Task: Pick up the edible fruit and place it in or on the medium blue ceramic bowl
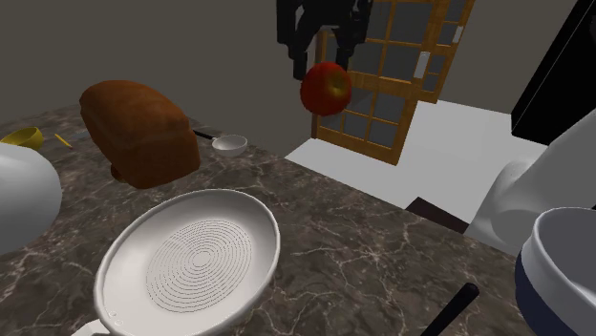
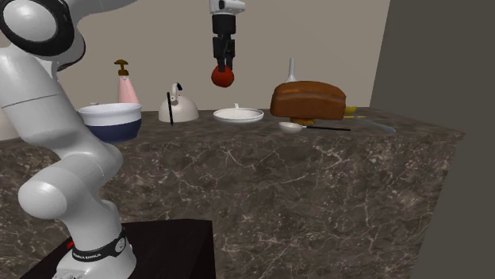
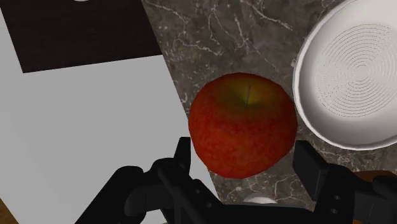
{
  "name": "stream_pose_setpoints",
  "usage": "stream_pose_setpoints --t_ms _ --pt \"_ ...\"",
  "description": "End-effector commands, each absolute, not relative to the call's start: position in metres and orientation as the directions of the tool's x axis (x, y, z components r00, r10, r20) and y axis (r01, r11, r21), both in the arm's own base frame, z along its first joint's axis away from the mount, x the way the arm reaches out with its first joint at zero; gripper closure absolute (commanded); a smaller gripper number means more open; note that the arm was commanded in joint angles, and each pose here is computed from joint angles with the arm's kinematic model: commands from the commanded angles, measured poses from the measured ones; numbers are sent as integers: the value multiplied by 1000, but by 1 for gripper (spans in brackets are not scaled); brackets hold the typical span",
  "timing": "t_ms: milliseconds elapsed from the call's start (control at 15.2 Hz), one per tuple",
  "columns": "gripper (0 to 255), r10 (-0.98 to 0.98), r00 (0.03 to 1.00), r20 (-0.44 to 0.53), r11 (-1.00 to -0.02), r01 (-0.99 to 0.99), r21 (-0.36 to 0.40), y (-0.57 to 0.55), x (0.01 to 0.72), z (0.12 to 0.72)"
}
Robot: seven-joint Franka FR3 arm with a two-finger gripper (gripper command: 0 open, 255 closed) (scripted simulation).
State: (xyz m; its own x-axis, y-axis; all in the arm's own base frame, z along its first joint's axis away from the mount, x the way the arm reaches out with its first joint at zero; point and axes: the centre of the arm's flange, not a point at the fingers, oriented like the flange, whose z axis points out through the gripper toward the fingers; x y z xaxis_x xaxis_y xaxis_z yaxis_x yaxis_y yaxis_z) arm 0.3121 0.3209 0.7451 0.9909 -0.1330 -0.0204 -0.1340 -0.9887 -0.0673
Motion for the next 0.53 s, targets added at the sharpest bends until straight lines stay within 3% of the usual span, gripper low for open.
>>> stream_pose_setpoints --t_ms 0,462 --pt "255 -133 991 -22 -989 -135 -68 315 288 745" --pt "255 -133 991 -22 -989 -135 -68 296 198 748"
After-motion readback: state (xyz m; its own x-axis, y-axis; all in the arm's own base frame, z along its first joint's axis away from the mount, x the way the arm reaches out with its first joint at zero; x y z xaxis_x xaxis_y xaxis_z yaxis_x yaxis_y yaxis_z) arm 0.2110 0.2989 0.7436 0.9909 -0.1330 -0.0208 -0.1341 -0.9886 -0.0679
